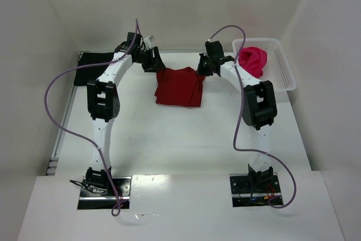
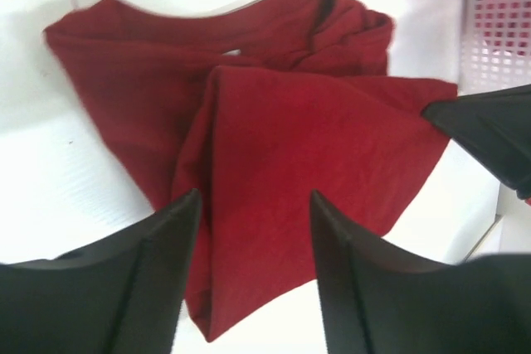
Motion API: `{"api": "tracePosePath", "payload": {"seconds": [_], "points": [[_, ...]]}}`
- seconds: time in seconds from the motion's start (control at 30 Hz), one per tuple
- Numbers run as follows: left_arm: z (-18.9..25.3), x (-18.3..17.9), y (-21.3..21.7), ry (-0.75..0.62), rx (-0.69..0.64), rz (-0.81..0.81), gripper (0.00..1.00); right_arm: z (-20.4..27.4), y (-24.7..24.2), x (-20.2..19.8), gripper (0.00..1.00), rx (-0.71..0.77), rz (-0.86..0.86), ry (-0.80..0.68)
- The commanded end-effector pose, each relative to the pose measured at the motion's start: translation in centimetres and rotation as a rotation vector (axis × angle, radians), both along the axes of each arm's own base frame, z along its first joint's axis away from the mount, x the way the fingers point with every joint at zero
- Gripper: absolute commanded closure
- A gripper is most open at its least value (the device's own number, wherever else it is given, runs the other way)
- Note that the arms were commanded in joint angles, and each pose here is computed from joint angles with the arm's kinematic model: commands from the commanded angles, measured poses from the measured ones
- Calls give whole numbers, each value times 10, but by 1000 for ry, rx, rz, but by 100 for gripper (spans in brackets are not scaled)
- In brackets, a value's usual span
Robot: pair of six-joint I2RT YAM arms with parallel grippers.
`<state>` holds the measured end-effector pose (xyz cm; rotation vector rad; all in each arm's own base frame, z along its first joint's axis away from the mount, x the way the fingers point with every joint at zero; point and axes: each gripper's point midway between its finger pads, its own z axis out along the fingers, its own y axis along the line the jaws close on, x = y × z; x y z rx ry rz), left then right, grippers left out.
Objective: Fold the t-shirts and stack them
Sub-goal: Fold the long partially folded tshirt into a neat square
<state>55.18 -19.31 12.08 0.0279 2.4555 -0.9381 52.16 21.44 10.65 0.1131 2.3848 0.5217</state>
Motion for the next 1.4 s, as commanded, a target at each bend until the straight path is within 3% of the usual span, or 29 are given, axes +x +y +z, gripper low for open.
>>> {"api": "tracePosePath", "payload": {"seconds": [0.0, 0.03, 0.17, 0.33, 0.43, 0.63, 1.03, 1.23, 1.37], "points": [[-13, 4, 10, 32, -3, 14, 36, 4, 0, 23, 94, 7, -24, -59], [-13, 6, 15, 32, -3, 23, 28, 4, 1, 27, 91, 9, -24, -63], [-15, 6, 23, 34, 9, 33, 23, -6, 4, 35, 52, 5, -24, -53], [13, -1, 22, -17, 2, 2, 21, -5, -2, 47, 46, -6, -49, -66], [18, -9, 18, -13, -22, -29, 20, 4, -6, 50, 36, 3, -52, -73], [16, -15, 5, 1, -103, -114, 21, 2, -6, 41, 35, 5, -42, -51], [-13, -2, -5, 25, -87, -120, 25, -8, 12, 20, 42, 106, 25, 27], [-31, 13, -11, 33, 0, -84, 25, -14, 9, 15, 42, 93, 15, 42], [-38, 24, -15, 24, -20, -86, 25, -5, 8, 15, 42, 100, 3, 20]]}}
